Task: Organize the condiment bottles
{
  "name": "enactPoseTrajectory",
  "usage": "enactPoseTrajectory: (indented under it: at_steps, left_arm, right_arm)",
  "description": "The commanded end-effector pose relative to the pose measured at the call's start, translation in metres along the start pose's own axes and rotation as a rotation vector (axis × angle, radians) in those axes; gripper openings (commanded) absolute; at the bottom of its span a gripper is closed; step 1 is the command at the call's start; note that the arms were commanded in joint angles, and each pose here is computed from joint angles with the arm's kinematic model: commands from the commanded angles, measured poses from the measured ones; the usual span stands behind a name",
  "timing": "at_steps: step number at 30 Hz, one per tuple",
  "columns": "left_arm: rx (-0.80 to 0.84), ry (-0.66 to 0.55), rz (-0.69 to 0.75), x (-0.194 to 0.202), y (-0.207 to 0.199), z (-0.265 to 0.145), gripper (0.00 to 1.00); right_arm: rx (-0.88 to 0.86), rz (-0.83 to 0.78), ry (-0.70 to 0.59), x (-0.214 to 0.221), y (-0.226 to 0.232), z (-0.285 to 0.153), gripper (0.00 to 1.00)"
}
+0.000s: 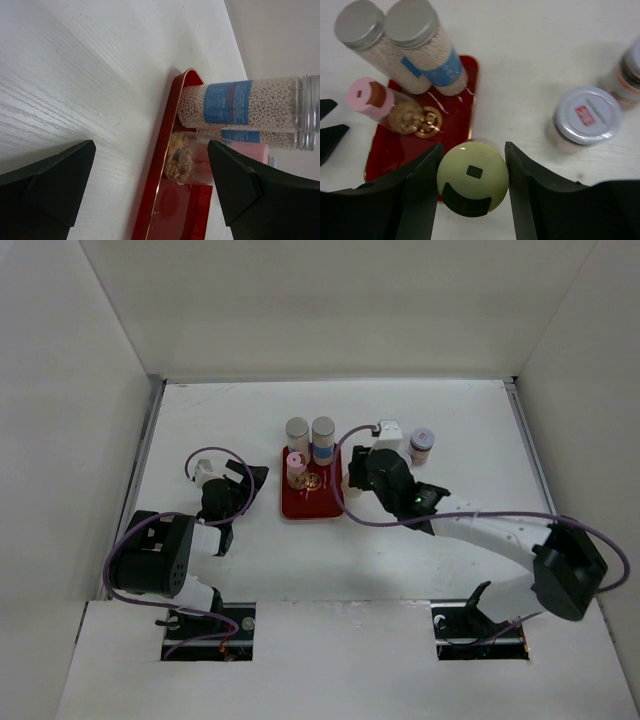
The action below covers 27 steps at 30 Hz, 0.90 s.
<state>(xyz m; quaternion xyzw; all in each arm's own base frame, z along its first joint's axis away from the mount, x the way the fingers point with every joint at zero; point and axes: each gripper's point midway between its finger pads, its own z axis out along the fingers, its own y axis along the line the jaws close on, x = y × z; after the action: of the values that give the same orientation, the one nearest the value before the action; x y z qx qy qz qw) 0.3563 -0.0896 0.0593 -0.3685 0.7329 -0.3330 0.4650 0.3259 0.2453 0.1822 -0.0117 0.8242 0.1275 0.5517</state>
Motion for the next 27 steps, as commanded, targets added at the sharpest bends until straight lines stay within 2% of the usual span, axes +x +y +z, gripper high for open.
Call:
enactPoseTrajectory:
  at_steps: [1,14,27]
  left_arm:
    - [0.035,-0.026,0.002,-0.008,-0.011,-0.001,1.00]
    - [0.029,-0.012,-0.001,-0.005,-0.008,0.001,1.00]
    - [0.029,-0.005,0.001,-0.002,-0.008,0.003,1.00]
  right_arm:
    - [-0.179,0.033,-0.093,-0.038,0.064,0.014,0.50]
    - [-0.172,-0.072,-0.052,-0.010,0.100,0.098,0.52]
    - [-0.078,-0.130,-0.076,-0.005,0.085,0.118,0.56]
